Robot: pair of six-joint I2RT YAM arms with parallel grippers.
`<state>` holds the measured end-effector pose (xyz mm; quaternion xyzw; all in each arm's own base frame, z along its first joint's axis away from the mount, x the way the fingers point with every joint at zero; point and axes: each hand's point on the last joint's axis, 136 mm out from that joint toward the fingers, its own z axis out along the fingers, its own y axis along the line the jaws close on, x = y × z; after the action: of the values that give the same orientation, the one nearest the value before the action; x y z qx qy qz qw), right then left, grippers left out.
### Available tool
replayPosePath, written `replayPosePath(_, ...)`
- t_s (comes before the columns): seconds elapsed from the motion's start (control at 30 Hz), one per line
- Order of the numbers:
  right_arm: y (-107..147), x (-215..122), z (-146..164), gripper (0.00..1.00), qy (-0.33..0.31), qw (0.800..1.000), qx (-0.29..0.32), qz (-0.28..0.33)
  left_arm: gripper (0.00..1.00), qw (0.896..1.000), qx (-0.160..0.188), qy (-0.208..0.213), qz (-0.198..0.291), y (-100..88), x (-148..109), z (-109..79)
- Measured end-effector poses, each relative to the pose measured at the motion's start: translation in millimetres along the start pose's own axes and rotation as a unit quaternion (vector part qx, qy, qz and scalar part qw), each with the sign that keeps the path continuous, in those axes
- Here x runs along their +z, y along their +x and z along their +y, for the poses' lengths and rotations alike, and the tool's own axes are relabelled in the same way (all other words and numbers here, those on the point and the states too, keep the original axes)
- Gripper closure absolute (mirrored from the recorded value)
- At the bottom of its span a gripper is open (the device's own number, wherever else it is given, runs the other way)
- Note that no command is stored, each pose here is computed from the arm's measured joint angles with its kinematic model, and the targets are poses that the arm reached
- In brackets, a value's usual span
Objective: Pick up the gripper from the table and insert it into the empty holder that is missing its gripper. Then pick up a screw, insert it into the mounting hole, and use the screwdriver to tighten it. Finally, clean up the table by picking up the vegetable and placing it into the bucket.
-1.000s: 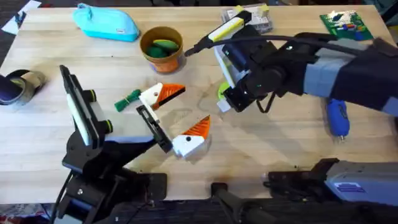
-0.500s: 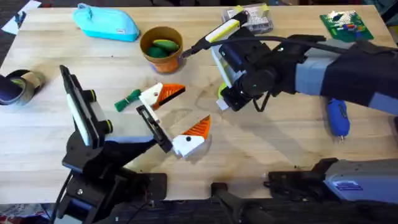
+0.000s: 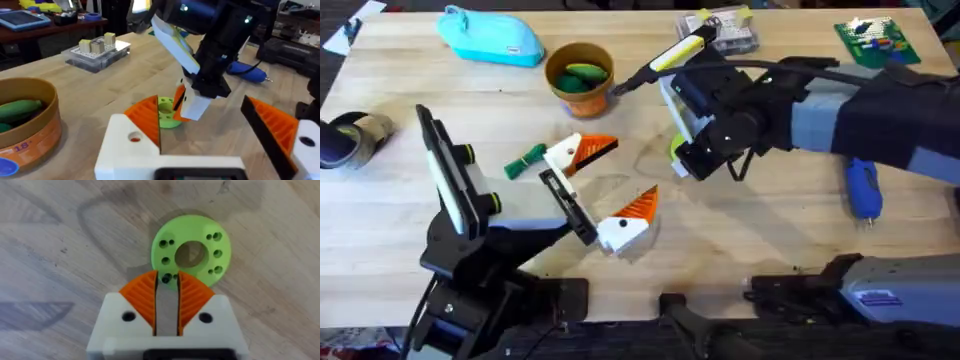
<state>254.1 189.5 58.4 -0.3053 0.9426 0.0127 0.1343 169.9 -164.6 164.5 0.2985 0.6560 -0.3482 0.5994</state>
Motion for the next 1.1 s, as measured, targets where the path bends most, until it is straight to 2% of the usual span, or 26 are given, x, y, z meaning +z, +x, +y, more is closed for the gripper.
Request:
replayPosePath(0.33,1.7,6.1,-0.8,0.817,0.004,1.000,0.001,0.009,0.013,1.000,0.000,0.000,0.000,0.0,0.0,0.0)
replayPosePath(0.53,0.6,6.0,-3.7,0.990,0.011,1.000,0.006,0.008,0.013,1.000,0.000,0.000,0.000,0.0,0.0,0.0)
replayPosePath(0.83,1.6,5.1,-3.8,0.994,0.012,1.000,0.005,0.011,0.013,1.000,0.000,0.000,0.000,0.0,0.0,0.0)
replayPosePath(0.97,12.0,-3.2,-6.5,0.995,0.018,0.999,0.003,0.042,0.013,1.000,0.000,0.000,0.000,0.0,0.0,0.0)
replayPosePath(1.1,-3.0,-27.1,-12.0,0.995,0.030,0.999,0.001,0.037,0.013,1.000,0.000,0.000,0.000,-0.1,0.0,0.0)
